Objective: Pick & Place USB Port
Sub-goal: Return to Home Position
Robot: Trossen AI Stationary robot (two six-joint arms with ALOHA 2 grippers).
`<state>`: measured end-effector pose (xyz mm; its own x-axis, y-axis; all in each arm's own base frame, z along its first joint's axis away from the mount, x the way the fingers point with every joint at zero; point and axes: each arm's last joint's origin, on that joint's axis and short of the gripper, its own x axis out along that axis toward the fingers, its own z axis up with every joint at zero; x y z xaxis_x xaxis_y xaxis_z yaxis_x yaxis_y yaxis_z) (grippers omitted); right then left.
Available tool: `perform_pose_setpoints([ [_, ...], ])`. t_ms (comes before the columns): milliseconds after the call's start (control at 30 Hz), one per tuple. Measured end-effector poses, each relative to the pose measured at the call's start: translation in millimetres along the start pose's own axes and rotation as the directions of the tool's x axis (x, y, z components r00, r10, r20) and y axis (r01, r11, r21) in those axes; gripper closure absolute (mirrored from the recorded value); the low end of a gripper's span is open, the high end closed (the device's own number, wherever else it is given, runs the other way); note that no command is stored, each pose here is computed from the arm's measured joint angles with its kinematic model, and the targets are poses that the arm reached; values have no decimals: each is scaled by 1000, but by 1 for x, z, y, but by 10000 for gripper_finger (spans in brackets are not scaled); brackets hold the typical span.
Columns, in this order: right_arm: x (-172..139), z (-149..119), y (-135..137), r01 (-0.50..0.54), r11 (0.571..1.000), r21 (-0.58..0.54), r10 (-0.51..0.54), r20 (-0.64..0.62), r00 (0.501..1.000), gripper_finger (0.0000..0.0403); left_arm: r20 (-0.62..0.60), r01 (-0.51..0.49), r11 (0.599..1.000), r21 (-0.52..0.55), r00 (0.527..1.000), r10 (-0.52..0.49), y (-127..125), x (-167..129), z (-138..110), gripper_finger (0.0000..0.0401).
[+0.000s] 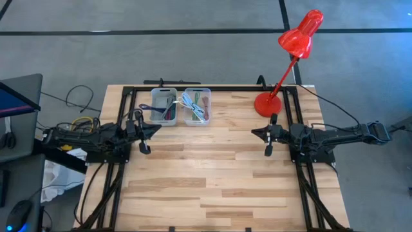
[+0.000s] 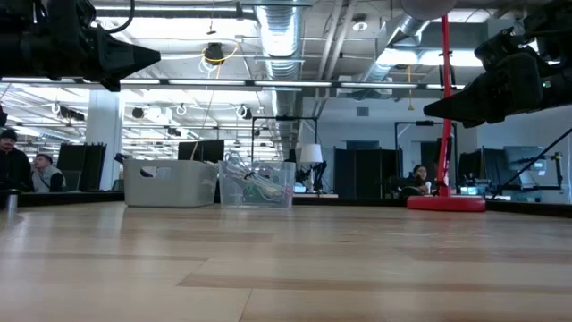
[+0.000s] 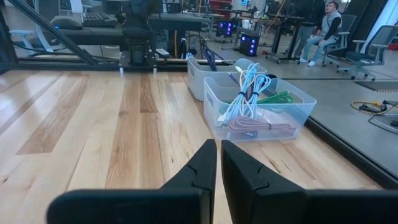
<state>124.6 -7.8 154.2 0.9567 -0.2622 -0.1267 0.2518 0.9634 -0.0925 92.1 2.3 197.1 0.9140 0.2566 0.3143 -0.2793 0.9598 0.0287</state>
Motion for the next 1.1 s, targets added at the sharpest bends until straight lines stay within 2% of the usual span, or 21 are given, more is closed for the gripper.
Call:
perform_pose_setpoints([
  [500,0,0,0,0,1000,0,0,0,1000,386,-138,23,999,47,990,-17,-5,8,-15,390],
  [1100,0,0,0,0,1000,0,0,0,1000,386,-332,67,992,106,943,-28,-11,16,-38,390],
])
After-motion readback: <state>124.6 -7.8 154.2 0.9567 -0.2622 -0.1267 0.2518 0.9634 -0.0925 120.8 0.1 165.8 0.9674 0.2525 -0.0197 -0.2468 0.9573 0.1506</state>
